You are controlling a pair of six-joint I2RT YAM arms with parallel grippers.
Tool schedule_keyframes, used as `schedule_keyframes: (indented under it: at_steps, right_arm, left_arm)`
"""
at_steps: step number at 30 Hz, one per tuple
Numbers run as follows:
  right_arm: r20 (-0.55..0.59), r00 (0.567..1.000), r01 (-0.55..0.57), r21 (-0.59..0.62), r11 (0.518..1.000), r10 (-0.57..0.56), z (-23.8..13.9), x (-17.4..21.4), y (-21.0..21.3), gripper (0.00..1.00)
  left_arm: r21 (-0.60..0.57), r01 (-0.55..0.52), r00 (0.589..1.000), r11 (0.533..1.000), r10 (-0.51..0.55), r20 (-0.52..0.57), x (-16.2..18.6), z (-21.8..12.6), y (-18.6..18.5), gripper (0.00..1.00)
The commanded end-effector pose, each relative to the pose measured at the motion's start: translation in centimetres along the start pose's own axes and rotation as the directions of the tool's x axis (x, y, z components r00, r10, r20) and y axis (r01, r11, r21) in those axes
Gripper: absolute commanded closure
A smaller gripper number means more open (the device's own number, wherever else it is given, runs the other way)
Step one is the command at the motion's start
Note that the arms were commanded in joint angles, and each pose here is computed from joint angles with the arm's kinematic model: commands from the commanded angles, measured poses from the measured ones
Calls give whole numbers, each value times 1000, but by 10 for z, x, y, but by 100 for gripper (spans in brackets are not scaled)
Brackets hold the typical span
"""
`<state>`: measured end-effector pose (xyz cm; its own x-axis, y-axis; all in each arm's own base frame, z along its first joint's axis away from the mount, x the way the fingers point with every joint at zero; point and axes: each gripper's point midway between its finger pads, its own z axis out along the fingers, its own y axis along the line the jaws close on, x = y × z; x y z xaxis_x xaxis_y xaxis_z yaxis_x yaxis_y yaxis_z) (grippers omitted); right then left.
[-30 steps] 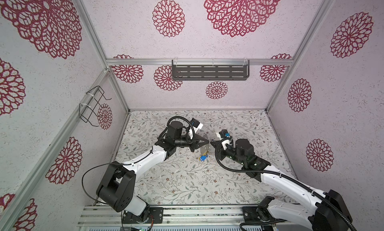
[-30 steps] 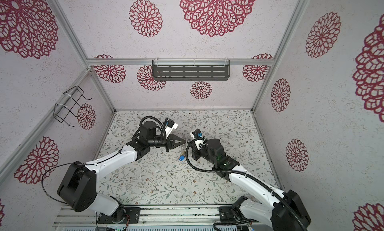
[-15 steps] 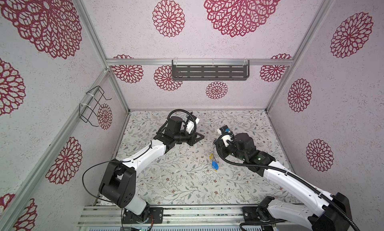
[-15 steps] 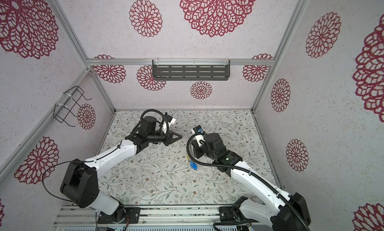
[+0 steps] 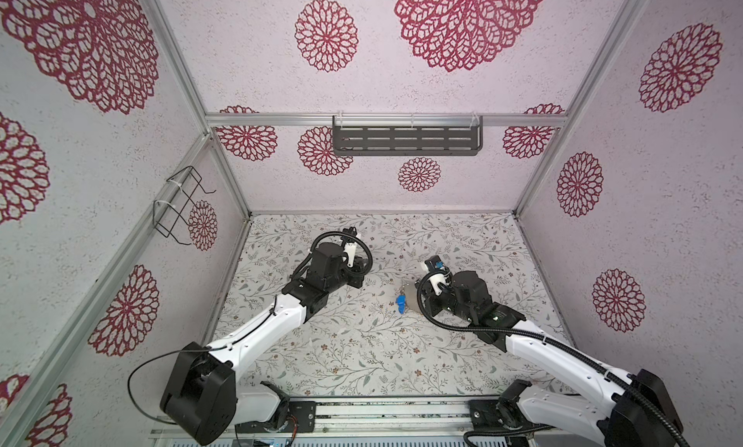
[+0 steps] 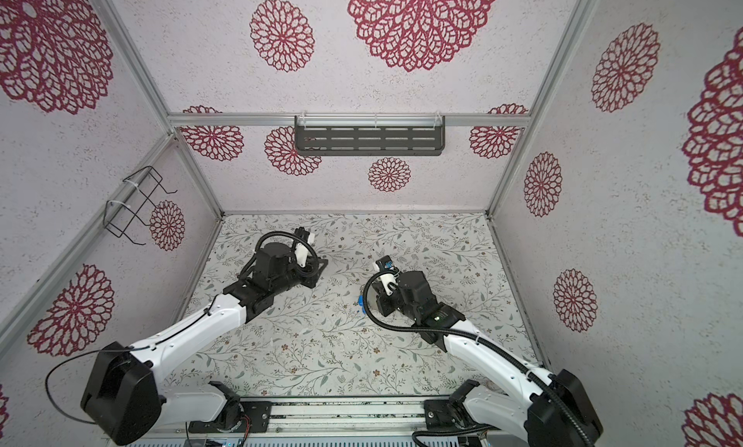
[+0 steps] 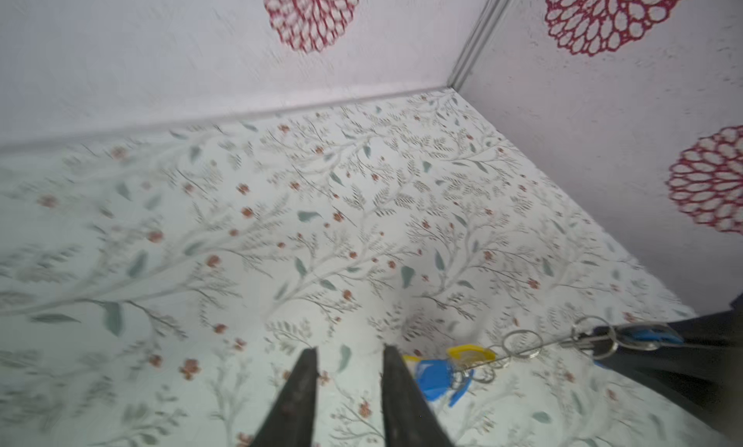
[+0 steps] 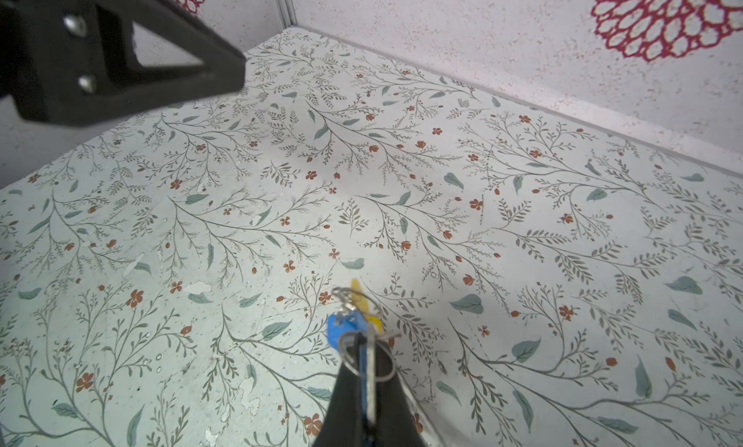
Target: Remove the keys from the keyring
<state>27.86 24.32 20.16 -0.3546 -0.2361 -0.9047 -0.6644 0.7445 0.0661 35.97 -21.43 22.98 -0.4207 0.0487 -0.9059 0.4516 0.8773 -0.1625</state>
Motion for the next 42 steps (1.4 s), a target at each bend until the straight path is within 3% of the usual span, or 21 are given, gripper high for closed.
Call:
schedule_keyframes:
  at_steps: [1,4,6,7,10,15,18,22,27,35,39,42]
  right_arm:
    - [207,976,91,-73,993,-74,-9,-57,16,100]
    - [213,972,131,-129,983,-102,-6,-70,28,100]
    - [193,974,151,-176,973,-117,-1,-80,36,100]
    - [176,976,159,-199,967,-125,3,-81,40,100]
    - [117,981,178,-259,949,-152,11,-94,49,100]
    - [-111,976,144,-329,933,-189,22,-86,55,100]
    - [-261,940,164,-223,961,-221,21,-70,32,100]
    - [-308,912,286,4,958,-271,14,-69,-12,100]
    - [-200,904,416,203,886,-378,3,-95,-39,100]
    - [-234,777,629,342,698,-585,9,-93,-53,100]
    - [-205,731,657,471,589,-651,7,-105,-60,100]
    - [-104,707,625,553,550,-699,1,-120,-56,100]
  left_arm:
    - [-236,24,991,971,9,137,-7,-18,44,82]
    - [-216,20,988,976,13,151,-7,-23,48,81]
    - [-184,-8,995,983,26,97,-9,-21,44,54]
    - [-157,-31,996,987,44,76,-9,-20,40,46]
    - [-92,-58,995,994,65,74,-13,-20,28,45]
    - [-110,-9,1000,994,11,20,-23,-23,35,45]
    - [-69,4,1000,998,-4,-2,-21,-17,28,44]
    - [-34,23,1000,999,-23,11,-19,-13,23,44]
    - [38,46,998,998,-47,31,-22,-9,11,44]
    - [127,81,996,989,-84,18,-16,3,-3,47]
    - [183,83,996,980,-89,24,-13,2,-11,47]
    - [222,88,995,971,-95,19,-13,3,-18,47]
